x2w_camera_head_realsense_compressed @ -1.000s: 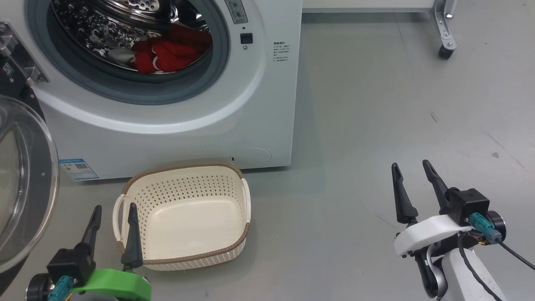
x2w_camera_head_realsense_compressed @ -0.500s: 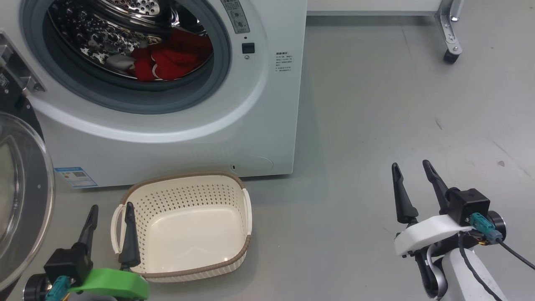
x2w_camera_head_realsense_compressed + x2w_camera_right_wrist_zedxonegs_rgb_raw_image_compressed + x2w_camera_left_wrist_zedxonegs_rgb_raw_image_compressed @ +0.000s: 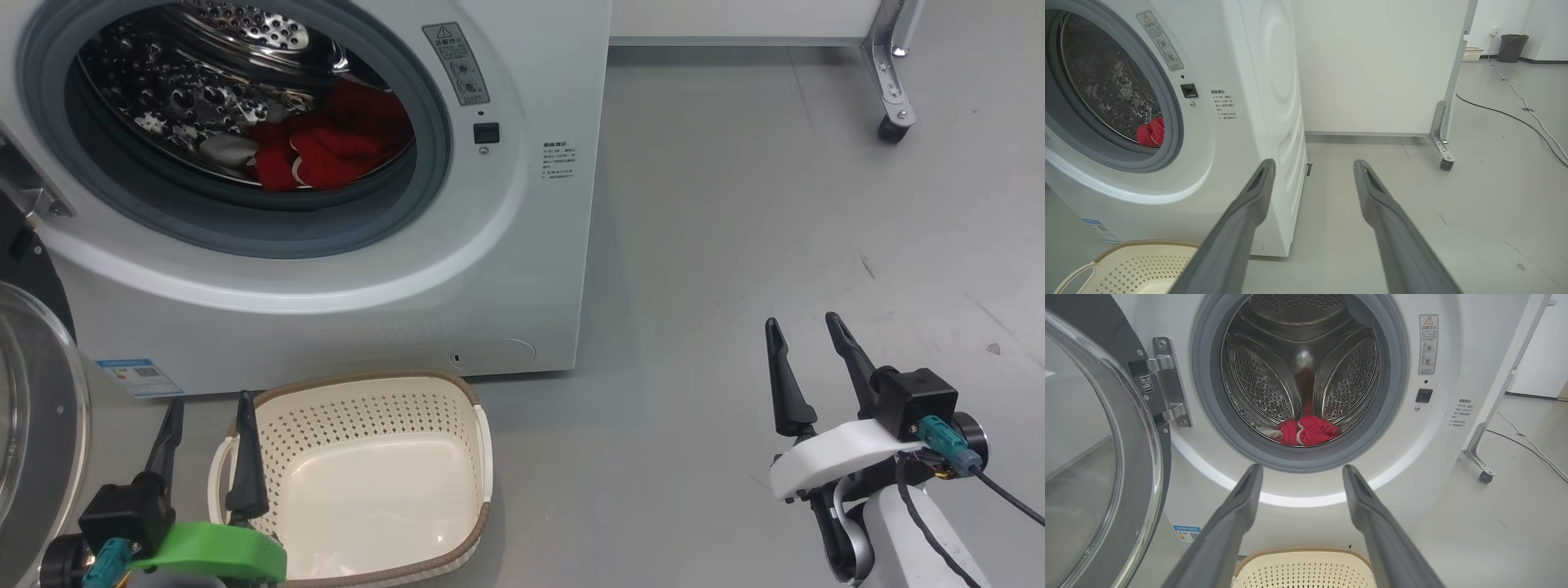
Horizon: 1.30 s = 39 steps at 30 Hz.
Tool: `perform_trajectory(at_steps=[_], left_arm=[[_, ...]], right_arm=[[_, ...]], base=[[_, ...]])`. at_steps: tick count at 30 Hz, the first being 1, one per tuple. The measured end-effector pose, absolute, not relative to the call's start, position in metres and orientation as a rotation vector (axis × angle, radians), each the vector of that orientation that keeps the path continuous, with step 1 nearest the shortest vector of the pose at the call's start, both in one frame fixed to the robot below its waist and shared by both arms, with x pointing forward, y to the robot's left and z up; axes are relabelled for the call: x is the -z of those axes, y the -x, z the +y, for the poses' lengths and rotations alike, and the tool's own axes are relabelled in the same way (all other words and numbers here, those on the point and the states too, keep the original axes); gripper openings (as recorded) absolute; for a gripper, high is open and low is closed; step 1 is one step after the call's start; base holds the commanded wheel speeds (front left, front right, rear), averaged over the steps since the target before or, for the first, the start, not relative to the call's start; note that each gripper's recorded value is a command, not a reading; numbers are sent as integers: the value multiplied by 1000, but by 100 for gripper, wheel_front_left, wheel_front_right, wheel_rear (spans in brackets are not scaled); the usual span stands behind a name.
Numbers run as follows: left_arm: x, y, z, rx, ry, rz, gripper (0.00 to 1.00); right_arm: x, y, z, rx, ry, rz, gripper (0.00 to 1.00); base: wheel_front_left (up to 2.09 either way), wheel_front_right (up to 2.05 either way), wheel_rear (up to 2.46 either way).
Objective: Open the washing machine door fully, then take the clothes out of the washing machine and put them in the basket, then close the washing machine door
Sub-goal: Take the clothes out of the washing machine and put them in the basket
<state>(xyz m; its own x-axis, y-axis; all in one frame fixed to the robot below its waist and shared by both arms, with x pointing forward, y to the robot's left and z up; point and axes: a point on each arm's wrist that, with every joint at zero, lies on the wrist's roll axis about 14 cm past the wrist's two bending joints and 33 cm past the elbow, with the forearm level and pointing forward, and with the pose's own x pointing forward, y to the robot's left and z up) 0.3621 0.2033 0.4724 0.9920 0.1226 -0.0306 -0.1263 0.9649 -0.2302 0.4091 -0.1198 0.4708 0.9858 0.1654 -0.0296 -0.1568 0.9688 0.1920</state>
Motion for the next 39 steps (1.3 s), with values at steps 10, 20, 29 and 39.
perform_trajectory(at_steps=[10, 20, 29, 39], left_arm=[[-471, -362, 204, -130, 245, 19, 100], [-468, -362, 197, -115, 270, 29, 100], [-459, -362, 184, -70, 302, 62, 100], [-432, -363, 163, -20, 327, 154, 100]], right_arm=[[-470, -409, -119, -167, -193, 47, 100], [-468, -409, -119, -167, -193, 53, 100], [-465, -409, -119, -167, -194, 63, 100], [-443, -411, -120, -159, -198, 121, 100]], base=[[40, -40, 0], [5, -5, 0], [0, 0, 0], [0, 0, 0]])
